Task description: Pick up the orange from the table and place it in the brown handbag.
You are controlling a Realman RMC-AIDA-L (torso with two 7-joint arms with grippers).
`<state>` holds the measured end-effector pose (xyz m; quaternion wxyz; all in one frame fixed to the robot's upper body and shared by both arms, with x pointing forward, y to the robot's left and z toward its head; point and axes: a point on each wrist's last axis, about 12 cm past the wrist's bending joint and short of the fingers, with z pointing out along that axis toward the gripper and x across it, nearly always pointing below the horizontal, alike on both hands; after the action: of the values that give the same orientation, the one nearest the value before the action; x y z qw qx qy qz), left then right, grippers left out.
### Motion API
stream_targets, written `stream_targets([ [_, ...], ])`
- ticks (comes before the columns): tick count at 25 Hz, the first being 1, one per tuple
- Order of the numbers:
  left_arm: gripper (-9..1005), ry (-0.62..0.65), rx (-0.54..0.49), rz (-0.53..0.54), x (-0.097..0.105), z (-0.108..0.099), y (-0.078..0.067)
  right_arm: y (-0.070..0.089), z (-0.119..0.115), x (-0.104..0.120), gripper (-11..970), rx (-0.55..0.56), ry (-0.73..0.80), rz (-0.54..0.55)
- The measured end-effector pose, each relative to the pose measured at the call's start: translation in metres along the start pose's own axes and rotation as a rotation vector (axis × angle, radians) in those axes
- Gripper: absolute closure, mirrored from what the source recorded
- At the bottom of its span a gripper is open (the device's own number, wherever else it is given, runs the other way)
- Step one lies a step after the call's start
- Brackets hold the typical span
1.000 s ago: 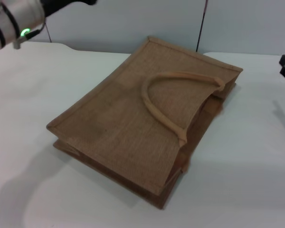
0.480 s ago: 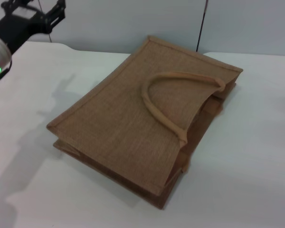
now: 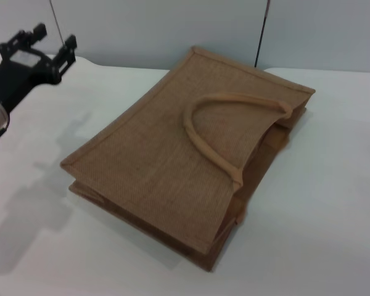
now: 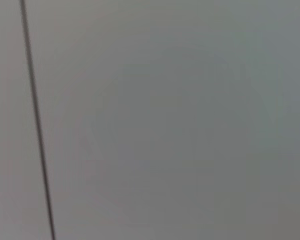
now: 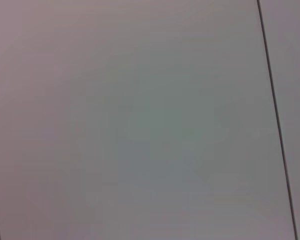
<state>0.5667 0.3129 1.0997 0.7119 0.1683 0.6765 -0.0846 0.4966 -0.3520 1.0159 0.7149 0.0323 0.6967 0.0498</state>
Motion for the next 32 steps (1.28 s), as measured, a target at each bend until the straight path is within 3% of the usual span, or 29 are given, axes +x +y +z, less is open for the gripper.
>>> stream_targets([
  [5, 384, -0.016, 0.039, 0.026, 0.010, -0.009, -0.006, 0.000, -0.001, 0.001, 155, -0.002, 0.009, -0.008],
  [20, 383, 0.008, 0.084, 0.017, 0.019, 0.000, -0.017, 0.004, 0.002, 0.007, 155, -0.015, 0.056, -0.014],
  [25, 383, 0.006, 0.028, 0.002, 0.023, -0.006, -0.011, 0.005, 0.000, 0.007, 155, -0.021, 0.053, -0.023],
  [32, 383, -0.011, -0.058, 0.035, 0.027, -0.016, -0.006, 0.009, -0.001, 0.010, 155, -0.038, 0.063, -0.132],
])
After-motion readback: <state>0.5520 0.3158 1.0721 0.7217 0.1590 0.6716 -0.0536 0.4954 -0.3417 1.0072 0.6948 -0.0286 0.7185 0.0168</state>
